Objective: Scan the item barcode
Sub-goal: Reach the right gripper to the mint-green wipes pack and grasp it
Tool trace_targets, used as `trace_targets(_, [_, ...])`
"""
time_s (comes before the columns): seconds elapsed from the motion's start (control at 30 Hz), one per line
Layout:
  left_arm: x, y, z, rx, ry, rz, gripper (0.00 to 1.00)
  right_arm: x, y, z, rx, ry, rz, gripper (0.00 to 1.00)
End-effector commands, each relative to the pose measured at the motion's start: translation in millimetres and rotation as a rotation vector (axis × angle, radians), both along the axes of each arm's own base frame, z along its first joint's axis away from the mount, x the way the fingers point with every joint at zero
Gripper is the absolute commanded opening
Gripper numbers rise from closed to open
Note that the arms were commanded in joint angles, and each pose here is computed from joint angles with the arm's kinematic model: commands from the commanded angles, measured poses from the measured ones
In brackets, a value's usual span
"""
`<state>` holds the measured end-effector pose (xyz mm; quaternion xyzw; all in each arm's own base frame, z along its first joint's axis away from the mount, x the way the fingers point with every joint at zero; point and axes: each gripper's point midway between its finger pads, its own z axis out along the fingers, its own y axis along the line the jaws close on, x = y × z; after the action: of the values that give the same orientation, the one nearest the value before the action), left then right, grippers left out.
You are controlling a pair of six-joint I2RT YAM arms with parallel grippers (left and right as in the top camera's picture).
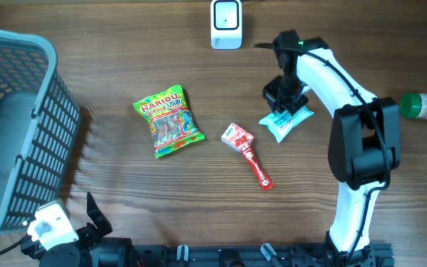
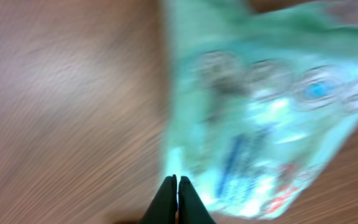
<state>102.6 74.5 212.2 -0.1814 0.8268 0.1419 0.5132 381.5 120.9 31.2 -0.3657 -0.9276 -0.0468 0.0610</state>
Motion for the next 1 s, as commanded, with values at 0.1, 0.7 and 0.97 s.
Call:
trace_targets(0.1, [-1, 1, 1, -0.005, -0.012, 0.009, 1.0, -3, 7, 84, 0.071, -0.165, 0.135, 1.0])
trace_targets(0.7, [-1, 1, 1, -0.005, -0.012, 0.009, 1.0, -20, -54, -51, -0.236, -0.275, 0.094, 0.95])
trace_targets(0.97, [-1, 1, 1, -0.005, -0.012, 0.009, 1.0, -45, -37, -68, -0.108, -0.229, 0.099, 0.17])
